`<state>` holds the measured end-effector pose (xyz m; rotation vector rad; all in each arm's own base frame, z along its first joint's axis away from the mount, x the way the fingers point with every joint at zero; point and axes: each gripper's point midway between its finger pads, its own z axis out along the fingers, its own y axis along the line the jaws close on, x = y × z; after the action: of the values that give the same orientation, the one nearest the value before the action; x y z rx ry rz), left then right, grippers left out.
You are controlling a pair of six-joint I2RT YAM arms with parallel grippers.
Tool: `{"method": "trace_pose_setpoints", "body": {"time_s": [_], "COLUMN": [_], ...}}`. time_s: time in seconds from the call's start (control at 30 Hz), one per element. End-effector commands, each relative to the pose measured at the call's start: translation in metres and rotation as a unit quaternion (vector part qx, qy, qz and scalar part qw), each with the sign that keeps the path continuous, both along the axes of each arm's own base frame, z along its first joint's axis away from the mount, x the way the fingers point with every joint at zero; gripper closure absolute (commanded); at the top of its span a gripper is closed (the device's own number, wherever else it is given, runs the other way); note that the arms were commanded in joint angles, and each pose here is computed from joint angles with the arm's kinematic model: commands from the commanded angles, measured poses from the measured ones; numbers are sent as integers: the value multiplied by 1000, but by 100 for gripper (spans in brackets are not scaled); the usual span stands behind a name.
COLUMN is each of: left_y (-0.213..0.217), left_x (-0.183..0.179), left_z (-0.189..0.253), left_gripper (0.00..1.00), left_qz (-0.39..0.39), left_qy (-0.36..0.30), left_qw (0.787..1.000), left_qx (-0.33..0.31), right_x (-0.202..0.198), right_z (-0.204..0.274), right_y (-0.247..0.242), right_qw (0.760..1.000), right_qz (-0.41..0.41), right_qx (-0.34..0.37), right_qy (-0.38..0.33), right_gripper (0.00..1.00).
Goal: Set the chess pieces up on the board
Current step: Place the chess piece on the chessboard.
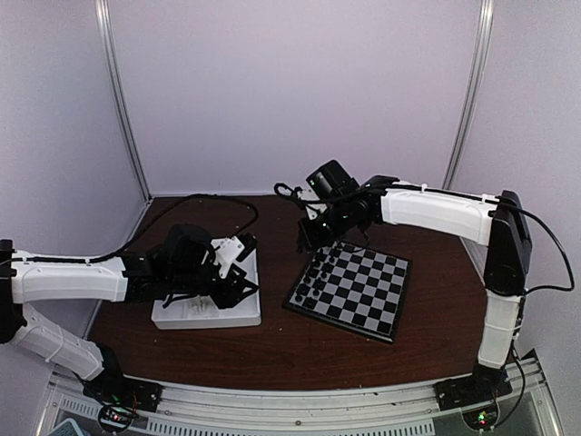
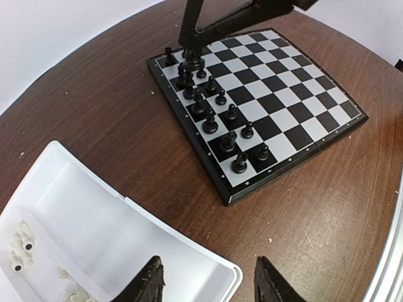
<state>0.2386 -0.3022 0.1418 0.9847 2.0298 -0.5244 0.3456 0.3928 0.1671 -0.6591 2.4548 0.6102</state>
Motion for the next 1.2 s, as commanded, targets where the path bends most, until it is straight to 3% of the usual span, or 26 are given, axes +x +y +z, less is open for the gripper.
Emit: {"method": "trace_pose_setpoints", "body": {"time_s": [0.0,0.4,1.17], "left_y": [-3,0,7], "left_x": [4,11,17], "left_z": [14,16,16], "left_gripper": [50,51,51], "left_qz": [10,31,51], "left_qy": [-19,-24,-32], "left_qw": [999,999,998], "left_qx": [-26,-20,-4], "right_x": [38,84,110], "right_z": [9,-15,-60], "right_y": [-53,-83,-73], "right_qw": [989,981,983], "right_qz": [-44,-92,-99], "right_qx": [-112,-147,-138], "right_qy": [-84,-82,-63], "right_gripper": [100,100,100]}}
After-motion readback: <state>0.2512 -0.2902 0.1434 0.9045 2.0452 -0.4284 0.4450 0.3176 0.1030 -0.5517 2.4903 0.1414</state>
